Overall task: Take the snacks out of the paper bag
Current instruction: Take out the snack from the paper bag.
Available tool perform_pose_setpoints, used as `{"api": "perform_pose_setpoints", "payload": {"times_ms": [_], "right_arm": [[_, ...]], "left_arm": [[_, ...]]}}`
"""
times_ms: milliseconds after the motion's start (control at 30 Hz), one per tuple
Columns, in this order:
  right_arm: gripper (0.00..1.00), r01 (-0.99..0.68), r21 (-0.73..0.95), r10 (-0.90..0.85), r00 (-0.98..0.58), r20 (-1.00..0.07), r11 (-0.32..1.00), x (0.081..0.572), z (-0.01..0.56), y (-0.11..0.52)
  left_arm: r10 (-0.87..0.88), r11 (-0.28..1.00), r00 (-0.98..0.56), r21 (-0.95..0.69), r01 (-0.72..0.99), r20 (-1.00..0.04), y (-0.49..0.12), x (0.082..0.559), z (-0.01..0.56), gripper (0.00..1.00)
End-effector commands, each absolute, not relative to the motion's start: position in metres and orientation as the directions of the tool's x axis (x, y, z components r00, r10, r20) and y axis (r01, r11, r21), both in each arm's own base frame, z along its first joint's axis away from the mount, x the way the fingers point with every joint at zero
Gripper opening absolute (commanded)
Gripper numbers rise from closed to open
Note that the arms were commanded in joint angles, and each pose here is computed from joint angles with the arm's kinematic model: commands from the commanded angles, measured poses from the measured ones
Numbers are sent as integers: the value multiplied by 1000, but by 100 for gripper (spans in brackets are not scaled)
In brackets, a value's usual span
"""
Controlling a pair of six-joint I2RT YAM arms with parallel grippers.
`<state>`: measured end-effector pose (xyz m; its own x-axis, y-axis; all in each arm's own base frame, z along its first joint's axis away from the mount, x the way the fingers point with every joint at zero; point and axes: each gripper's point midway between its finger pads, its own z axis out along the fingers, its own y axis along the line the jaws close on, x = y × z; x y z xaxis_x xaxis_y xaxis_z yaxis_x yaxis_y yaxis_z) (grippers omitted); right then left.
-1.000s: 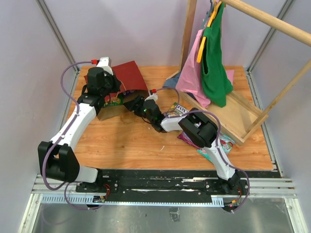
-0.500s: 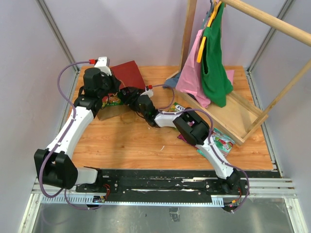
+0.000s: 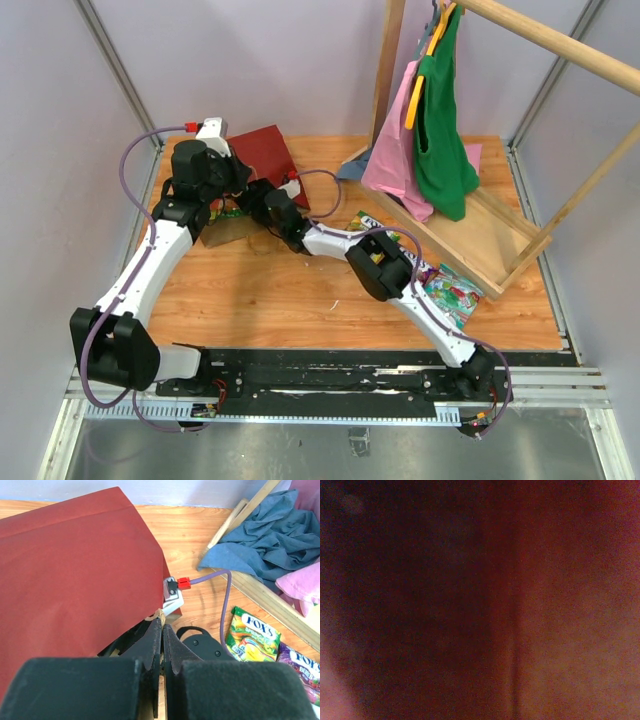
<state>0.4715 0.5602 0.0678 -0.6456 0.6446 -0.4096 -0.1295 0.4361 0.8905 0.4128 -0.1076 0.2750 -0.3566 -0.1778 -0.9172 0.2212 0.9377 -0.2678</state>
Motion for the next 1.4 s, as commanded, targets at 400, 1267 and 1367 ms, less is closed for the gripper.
{"api": "perform_pose_setpoints", "payload": {"times_ms": [400, 1267, 1367], "right_arm": [[44, -137, 878, 621, -657, -427, 458, 472, 50, 594], [1, -299, 822, 561, -614, -555, 485, 442, 119, 562], [1, -326, 777, 524, -593, -612, 539, 435, 122, 549]], "left_arm": [[-176, 926, -341, -273, 260, -923, -115, 416, 280, 3], [-163, 935, -353, -258, 244, -921, -112, 421, 273, 2], [-160, 940, -346, -250, 232, -924, -109, 421, 274, 2]]}}
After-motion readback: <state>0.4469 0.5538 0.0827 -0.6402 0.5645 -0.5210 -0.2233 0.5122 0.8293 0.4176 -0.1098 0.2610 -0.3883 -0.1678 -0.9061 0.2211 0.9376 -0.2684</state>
